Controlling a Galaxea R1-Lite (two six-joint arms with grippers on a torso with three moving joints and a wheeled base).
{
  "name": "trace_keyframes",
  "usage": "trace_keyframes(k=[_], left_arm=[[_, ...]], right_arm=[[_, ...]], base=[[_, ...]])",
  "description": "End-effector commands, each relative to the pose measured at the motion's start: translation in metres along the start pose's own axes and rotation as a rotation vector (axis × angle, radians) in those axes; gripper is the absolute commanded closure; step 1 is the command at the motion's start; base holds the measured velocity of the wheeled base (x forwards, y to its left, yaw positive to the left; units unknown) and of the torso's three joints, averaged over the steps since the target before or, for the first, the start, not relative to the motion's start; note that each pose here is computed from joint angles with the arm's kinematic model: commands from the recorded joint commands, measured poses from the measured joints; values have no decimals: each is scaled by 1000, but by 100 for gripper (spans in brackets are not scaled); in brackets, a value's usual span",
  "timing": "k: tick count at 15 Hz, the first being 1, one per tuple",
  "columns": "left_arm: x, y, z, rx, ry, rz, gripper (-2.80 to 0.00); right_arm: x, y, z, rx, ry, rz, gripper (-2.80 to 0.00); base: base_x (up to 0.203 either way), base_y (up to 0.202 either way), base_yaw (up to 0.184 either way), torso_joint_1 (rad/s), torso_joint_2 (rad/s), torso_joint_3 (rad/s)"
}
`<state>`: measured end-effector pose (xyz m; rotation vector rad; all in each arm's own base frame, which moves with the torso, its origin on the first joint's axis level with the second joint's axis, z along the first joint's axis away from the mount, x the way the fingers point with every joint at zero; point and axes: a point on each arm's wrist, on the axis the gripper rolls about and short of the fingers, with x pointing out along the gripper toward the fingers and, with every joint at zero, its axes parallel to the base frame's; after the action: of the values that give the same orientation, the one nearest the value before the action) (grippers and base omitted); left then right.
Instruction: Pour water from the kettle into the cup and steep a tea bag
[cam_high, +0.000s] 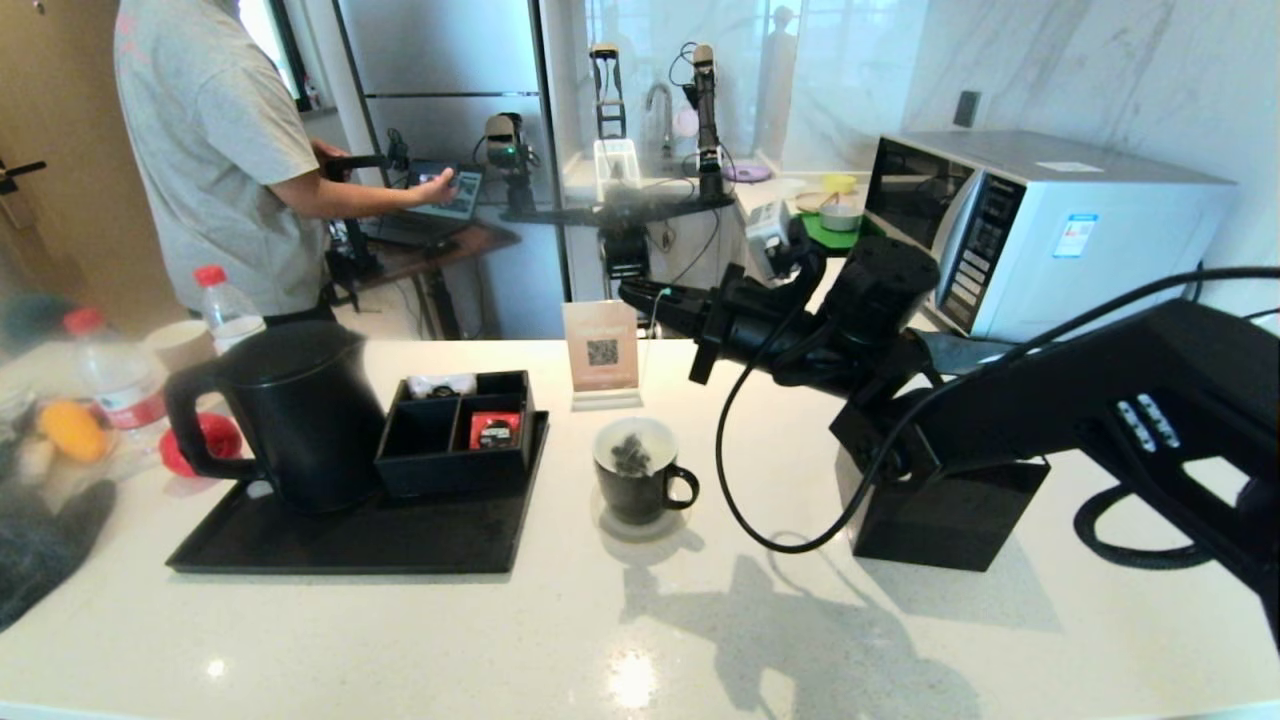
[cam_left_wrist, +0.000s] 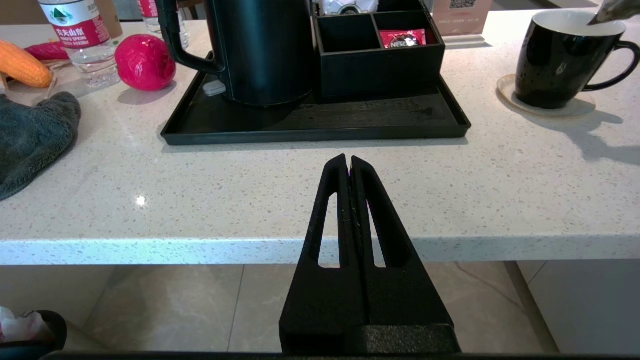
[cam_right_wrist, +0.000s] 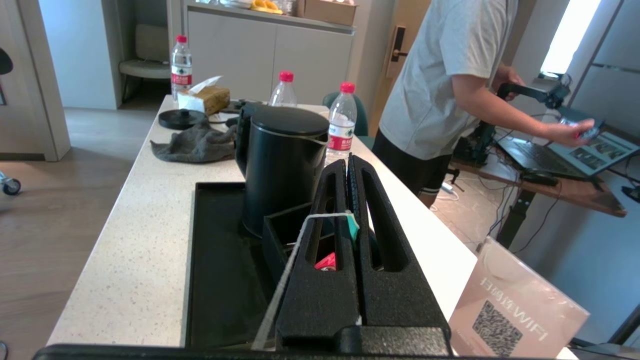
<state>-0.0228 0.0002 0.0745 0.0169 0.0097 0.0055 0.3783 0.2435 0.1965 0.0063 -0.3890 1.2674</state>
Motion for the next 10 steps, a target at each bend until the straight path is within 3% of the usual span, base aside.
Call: trace_keyframes(k=[1, 10], left_arm=[[0, 0, 0, 0, 0, 1, 0], [0, 0, 0, 0, 0, 0, 0]], right_arm=[[3, -2, -16, 9, 9, 5, 0], [8, -8, -31, 14, 13, 0, 0]], base=[[0, 0, 0, 0, 0, 0], [0, 0, 0, 0, 0, 0]])
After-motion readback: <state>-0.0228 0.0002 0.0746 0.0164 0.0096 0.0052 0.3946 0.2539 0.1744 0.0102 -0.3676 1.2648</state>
